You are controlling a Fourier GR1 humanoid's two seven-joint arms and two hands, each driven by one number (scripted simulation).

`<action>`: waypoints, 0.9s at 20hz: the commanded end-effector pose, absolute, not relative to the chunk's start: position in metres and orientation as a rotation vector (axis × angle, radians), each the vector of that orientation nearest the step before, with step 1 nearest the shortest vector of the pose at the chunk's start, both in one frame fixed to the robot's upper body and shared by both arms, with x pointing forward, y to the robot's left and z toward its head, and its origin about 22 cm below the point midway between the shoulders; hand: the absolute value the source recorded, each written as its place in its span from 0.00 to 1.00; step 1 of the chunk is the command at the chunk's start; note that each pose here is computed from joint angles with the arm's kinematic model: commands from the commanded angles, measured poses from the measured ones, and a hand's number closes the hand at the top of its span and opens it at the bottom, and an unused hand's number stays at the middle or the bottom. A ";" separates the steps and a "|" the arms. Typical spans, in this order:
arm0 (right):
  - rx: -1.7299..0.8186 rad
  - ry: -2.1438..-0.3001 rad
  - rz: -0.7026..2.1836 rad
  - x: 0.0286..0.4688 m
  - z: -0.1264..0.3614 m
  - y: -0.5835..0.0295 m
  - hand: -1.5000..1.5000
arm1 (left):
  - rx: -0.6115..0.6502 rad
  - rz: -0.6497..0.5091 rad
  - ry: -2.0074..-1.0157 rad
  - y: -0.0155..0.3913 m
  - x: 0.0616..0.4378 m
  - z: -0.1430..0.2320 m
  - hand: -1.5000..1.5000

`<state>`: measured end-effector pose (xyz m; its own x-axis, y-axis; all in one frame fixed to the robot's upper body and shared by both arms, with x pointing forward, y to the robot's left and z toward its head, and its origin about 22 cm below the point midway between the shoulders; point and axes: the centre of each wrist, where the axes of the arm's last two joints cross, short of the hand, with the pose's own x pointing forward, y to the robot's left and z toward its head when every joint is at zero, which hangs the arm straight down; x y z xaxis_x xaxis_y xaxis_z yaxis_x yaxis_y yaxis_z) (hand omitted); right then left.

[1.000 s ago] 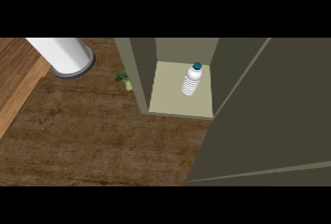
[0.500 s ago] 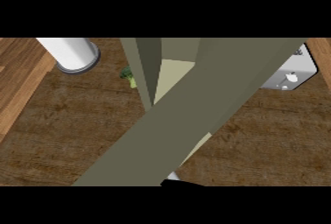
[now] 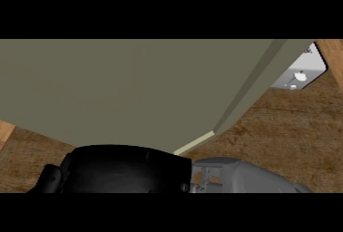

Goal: Pick up the bottled water, place it into the cabinet and close the cabinet

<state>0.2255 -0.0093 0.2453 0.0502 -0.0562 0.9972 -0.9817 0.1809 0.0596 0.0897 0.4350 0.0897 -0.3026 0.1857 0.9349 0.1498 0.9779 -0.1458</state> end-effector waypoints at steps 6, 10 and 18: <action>1.169 -1.156 0.826 0.287 0.230 -0.008 1.00 | -0.185 0.068 -1.895 0.459 0.054 0.088 0.00; 1.139 -1.127 0.762 0.313 0.207 -0.020 1.00 | -0.187 0.099 -1.889 0.478 0.041 0.097 0.00; 1.059 -1.209 0.642 0.367 0.185 -0.058 1.00 | -0.168 0.086 -1.900 0.455 0.048 0.091 0.00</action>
